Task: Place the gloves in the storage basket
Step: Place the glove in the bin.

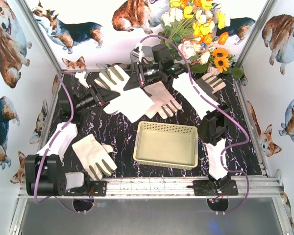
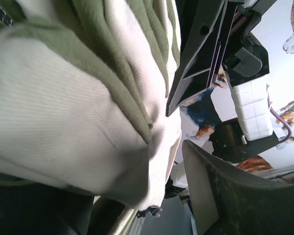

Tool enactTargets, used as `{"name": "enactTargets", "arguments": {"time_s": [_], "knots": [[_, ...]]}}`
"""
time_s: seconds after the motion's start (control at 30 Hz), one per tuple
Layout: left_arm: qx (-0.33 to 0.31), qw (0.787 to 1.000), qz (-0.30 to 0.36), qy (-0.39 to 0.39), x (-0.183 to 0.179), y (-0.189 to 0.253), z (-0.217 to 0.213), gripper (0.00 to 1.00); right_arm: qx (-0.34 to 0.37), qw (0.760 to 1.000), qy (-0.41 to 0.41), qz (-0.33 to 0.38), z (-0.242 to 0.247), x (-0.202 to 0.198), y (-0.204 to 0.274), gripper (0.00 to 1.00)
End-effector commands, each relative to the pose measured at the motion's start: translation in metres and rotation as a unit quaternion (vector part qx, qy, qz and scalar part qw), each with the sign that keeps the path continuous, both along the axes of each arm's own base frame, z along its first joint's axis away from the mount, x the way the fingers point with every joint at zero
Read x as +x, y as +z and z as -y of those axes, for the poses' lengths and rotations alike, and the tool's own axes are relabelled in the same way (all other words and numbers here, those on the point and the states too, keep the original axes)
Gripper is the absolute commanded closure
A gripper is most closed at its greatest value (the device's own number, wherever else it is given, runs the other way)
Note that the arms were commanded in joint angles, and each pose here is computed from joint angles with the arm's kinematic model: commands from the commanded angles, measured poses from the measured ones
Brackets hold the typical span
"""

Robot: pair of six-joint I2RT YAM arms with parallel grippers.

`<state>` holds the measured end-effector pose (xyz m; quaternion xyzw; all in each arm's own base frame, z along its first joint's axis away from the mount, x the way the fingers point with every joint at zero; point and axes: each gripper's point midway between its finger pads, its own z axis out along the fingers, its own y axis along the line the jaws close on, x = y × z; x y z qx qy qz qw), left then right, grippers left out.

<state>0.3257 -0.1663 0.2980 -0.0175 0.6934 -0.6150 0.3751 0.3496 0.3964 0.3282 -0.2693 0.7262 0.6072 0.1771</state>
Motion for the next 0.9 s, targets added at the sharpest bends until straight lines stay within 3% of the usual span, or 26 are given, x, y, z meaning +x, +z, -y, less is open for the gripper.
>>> {"name": "enactTargets", "arguments": {"time_s": [0.0,0.17,0.3,0.4,0.57,0.77,0.87], "knots": [[-0.027,0.999,0.044,0.007,-0.003,0.025,0.008,0.45,0.001,0.999,0.002,0.055,0.024,-0.017,0.031,1.0],[-0.003,1.0,0.025,0.015,-0.008,0.013,0.021,0.66,-0.049,0.996,-0.013,0.071,0.042,-0.021,0.015,1.0],[0.027,0.999,-0.029,0.036,-0.011,-0.014,0.038,0.99,-0.111,0.987,-0.033,0.111,0.06,-0.019,-0.001,1.0],[0.067,0.992,-0.096,0.054,-0.018,-0.047,0.058,1.0,-0.189,0.971,-0.049,0.141,0.08,-0.018,-0.019,1.0],[0.119,0.982,-0.143,0.045,-0.04,-0.074,0.101,1.0,-0.293,0.936,-0.062,0.182,0.112,-0.024,-0.051,1.0],[0.149,0.975,-0.165,-0.011,-0.071,-0.092,0.152,1.0,-0.328,0.919,-0.068,0.209,0.139,-0.042,-0.086,1.0],[0.188,0.96,-0.196,-0.068,-0.097,-0.112,0.172,1.0,-0.33,0.914,-0.054,0.23,0.147,-0.052,-0.103,1.0]]}}
